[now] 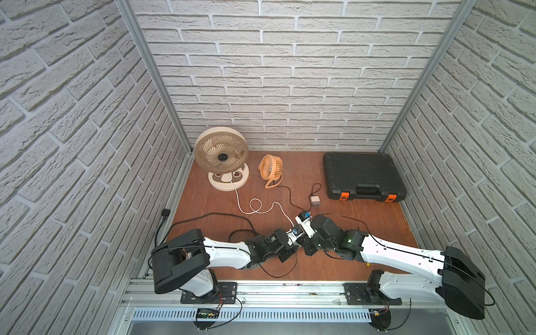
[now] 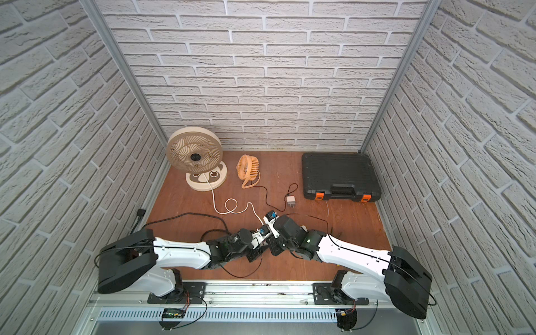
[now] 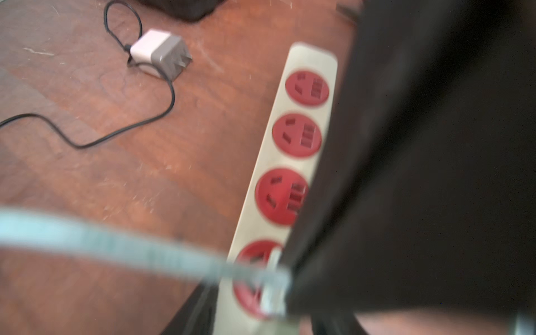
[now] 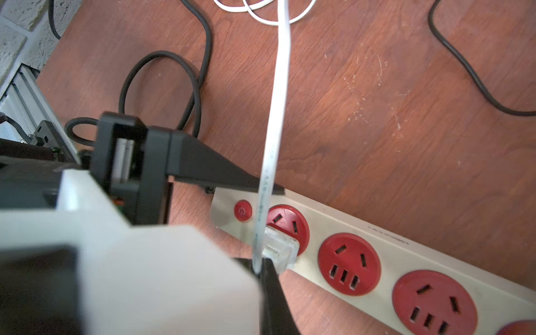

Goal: Plug the desk fan into the power strip
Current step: Insert the plug into the socket.

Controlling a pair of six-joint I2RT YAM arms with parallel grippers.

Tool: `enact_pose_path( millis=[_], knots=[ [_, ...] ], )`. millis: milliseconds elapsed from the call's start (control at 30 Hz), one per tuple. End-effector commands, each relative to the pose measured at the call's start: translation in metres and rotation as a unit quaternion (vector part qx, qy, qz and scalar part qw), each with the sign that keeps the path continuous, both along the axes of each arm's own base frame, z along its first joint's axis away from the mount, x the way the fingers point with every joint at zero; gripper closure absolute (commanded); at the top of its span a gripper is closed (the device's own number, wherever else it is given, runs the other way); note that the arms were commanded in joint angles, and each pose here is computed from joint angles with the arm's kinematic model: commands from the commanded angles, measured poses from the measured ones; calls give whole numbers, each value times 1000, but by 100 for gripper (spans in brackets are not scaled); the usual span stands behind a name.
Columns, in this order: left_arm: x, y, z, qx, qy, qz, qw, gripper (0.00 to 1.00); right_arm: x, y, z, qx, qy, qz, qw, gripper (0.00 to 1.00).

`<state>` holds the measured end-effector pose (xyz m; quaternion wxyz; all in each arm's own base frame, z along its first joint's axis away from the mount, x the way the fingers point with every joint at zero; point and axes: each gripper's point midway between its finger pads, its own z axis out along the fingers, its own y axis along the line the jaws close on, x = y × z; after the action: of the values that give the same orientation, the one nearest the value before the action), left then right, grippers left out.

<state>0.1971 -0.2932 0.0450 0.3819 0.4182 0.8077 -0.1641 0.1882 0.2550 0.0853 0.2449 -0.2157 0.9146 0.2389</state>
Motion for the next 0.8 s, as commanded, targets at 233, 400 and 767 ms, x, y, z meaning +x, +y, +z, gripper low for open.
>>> enact_pose_path(
  millis=[233, 400, 767],
  knots=[
    [-4, 44, 27, 15, -3, 25, 1000, 29, -5, -9, -15, -58, 34, 6, 998, 97],
    [-1, 58, 45, -11, -2, 63, 998, 23, -3, -3, -2, -45, 20, 15, 999, 74],
    [19, 84, 62, -54, 31, 165, 984, 2, 2, -6, 3, -54, 7, 10, 998, 55]
  ],
)
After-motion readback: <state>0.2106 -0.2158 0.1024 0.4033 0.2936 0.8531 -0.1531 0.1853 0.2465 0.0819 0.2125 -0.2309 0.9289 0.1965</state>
